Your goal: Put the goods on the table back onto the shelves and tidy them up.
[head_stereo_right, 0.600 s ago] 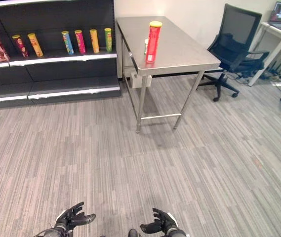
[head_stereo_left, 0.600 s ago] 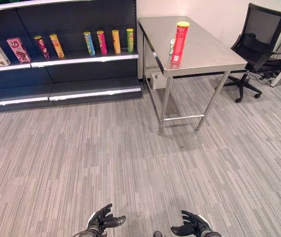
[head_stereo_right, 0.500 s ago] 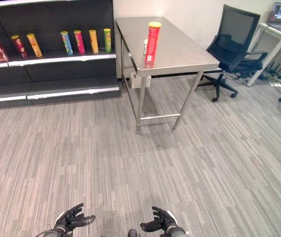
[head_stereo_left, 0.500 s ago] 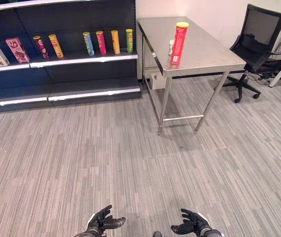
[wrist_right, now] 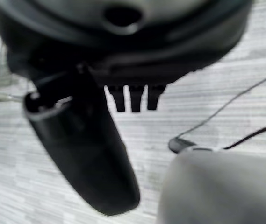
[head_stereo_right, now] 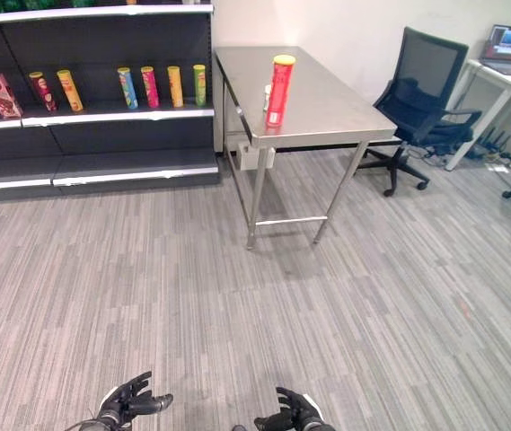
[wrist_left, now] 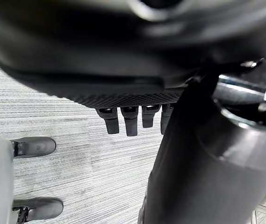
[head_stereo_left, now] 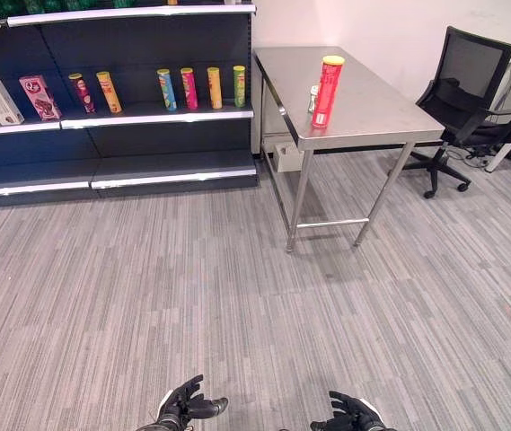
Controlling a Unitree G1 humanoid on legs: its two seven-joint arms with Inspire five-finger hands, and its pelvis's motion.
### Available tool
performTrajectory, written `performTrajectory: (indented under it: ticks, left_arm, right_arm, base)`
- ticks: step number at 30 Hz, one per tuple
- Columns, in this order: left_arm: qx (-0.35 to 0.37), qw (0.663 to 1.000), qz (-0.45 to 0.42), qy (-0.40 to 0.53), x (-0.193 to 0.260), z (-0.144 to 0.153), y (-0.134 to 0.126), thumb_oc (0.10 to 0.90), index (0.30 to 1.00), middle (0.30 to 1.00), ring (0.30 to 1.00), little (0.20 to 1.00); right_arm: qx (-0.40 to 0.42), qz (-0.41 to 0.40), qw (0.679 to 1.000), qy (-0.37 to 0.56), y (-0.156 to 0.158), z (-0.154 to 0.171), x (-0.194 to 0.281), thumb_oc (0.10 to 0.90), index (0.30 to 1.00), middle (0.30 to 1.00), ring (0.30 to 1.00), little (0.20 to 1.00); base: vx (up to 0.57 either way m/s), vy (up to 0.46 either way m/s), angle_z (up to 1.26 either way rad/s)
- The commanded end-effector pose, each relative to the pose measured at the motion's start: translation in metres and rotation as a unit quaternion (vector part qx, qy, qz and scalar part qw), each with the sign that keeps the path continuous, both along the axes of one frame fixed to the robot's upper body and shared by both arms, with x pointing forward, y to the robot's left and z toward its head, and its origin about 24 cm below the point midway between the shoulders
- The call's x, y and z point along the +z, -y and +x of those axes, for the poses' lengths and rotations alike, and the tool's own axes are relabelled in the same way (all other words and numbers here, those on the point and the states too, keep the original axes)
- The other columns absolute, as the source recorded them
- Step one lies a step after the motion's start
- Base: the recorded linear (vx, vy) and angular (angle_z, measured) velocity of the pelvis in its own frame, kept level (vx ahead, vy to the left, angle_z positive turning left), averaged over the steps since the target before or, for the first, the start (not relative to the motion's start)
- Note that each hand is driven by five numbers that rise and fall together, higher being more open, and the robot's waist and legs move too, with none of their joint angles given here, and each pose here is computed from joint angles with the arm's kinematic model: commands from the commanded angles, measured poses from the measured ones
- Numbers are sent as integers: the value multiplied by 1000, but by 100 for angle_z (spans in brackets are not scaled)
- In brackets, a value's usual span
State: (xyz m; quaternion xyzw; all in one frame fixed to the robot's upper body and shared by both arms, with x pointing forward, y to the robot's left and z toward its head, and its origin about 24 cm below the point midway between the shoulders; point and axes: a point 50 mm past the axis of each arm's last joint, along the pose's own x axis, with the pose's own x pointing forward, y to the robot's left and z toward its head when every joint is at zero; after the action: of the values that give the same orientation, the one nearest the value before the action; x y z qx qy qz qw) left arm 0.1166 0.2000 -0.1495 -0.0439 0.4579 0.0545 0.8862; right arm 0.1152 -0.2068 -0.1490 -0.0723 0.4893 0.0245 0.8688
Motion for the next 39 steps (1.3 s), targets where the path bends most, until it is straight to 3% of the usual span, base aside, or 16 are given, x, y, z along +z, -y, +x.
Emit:
performTrajectory:
  ticks: [1, 24, 30, 39]
  left_arm:
    - [-33, 998, 14, 60, 13, 37, 2, 800, 900, 900, 900, 900]
    - [20, 995, -18, 94, 22, 52, 3, 800, 900, 900, 900, 900]
    - [7, 997, -13, 70, 15, 42, 6, 800, 900, 900, 900, 900]
    - [23, 999, 11, 34, 7, 20, -12, 800, 900, 900, 900, 900]
  right_arm:
    - [27, -5, 998, 58, 0, 34, 13, 800, 900, 900, 900, 900]
    - [22, 5, 994, 107, 0, 56, 28, 800, 900, 900, 900, 900]
    - [3, 0, 995, 96, 4, 54, 24, 800, 900, 900, 900, 900]
    - [6, 16, 997, 78, -3, 47, 18, 800, 900, 900, 900, 900]
  base:
    - [0, 0, 0]
    - [8, -74, 4]
    - [379, 62, -19]
    - [517, 223, -45]
